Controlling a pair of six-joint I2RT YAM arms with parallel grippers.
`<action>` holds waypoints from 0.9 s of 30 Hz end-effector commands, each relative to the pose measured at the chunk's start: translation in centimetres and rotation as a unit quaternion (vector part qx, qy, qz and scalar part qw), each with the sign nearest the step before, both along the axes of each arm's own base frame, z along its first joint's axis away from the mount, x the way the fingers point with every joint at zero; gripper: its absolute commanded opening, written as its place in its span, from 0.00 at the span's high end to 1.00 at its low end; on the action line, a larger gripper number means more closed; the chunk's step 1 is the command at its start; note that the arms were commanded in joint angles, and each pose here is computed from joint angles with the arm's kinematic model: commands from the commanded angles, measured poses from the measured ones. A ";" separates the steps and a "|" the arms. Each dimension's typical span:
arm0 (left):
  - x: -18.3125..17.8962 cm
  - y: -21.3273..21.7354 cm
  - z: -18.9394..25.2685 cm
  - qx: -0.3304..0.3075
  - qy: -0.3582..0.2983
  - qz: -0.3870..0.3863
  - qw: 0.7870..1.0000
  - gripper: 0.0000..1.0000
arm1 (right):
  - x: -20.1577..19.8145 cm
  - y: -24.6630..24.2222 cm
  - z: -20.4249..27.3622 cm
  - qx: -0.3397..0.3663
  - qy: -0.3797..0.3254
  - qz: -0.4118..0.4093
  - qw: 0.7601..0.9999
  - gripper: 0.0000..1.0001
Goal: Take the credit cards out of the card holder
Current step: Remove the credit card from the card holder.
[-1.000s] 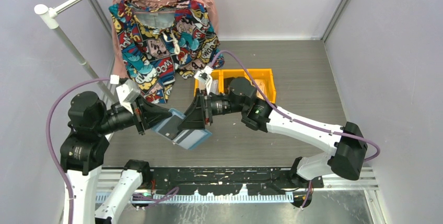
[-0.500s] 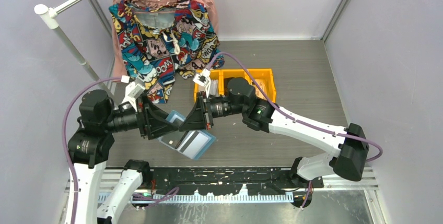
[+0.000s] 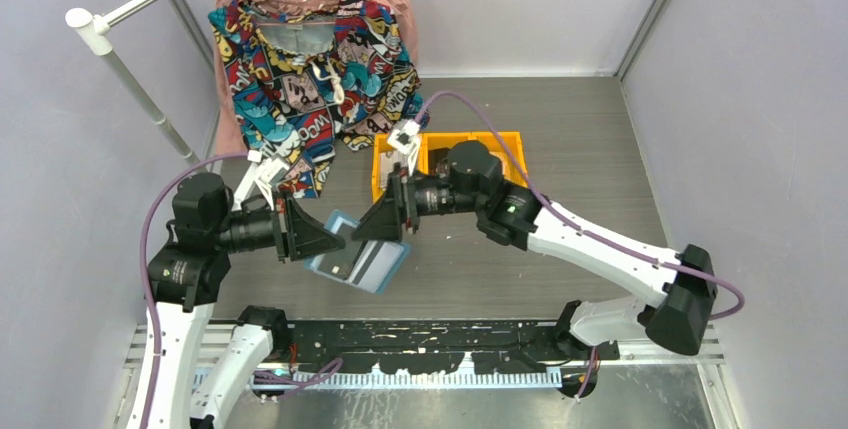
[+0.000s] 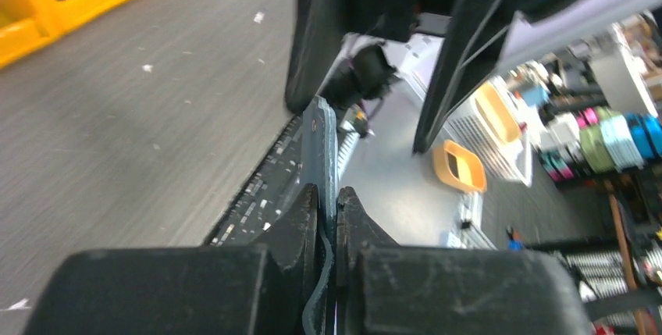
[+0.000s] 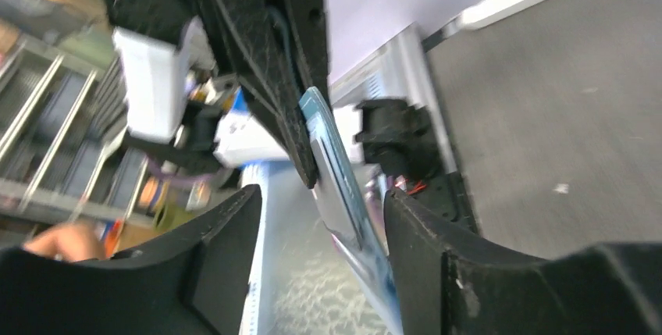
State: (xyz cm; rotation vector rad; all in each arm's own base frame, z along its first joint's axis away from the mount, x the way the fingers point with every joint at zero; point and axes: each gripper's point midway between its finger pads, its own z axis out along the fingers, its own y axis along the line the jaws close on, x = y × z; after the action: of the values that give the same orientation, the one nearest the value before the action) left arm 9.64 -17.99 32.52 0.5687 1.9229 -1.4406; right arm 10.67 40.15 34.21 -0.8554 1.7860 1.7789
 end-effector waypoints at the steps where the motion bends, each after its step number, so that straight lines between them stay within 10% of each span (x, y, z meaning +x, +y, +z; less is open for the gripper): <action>1: 4.6 1.2 -0.1 0.022 -0.030 0.125 0.991 1.00 | 4.7 -4.0 6.3 0.052 -0.046 -0.179 0.981 0.34; 27: 6.1 -0.7 3.7 -0.114 0.072 0.110 0.985 1.00 | 2.7 -0.4 2.9 0.120 0.128 -0.066 0.982 0.49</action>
State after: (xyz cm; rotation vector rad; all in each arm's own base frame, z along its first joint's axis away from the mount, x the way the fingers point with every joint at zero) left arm 17.00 -18.01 33.72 0.0543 1.9111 -1.4570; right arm 13.76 39.54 32.92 -0.3845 1.8607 1.9373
